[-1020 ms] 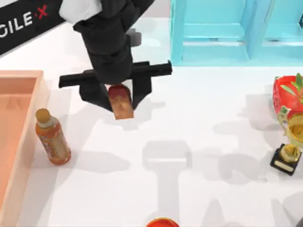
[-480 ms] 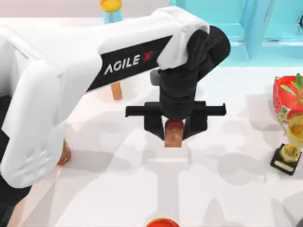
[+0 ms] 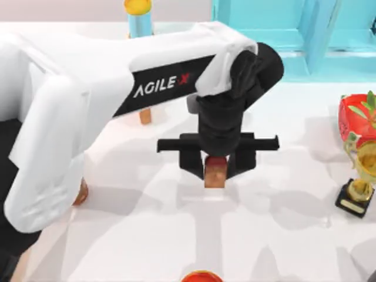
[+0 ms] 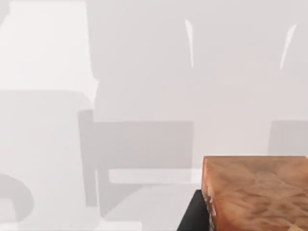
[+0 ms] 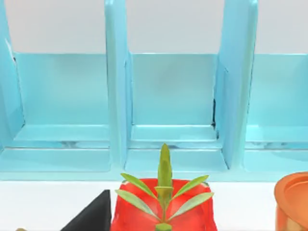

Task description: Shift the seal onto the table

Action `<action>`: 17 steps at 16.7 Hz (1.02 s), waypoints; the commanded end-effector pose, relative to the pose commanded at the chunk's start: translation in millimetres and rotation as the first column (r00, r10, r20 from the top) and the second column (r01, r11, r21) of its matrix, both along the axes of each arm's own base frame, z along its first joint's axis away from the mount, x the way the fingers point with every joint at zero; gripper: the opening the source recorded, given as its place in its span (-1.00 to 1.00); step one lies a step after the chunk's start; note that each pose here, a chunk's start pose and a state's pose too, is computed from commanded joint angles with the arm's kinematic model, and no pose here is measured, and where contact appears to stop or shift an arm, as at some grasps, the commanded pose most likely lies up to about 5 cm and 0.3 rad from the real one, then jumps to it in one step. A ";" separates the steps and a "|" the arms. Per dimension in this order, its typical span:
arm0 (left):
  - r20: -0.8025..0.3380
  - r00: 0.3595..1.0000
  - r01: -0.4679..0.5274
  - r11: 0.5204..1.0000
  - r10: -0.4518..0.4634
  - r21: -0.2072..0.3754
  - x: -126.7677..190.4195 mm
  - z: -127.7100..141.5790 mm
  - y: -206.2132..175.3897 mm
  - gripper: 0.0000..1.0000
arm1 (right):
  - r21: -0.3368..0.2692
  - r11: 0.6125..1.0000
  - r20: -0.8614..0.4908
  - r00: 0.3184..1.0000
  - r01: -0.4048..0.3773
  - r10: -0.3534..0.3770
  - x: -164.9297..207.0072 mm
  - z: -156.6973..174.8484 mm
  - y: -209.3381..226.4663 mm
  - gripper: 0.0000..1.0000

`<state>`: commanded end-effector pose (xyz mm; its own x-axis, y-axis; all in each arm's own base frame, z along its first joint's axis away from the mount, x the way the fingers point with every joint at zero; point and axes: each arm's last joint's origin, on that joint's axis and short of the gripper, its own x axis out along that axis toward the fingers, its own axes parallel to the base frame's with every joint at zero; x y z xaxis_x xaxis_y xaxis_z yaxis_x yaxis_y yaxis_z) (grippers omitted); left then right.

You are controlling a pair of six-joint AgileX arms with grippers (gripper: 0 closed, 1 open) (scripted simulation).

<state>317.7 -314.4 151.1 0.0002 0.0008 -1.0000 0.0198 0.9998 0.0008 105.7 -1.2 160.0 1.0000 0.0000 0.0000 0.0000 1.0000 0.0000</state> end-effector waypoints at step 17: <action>0.002 1.000 0.001 1.000 -0.001 0.000 -1.0 -24.5 -0.7 0.36 | 0.000 1.000 0.000 1.000 0.000 0.000 0.0 0.0 0.0 1.00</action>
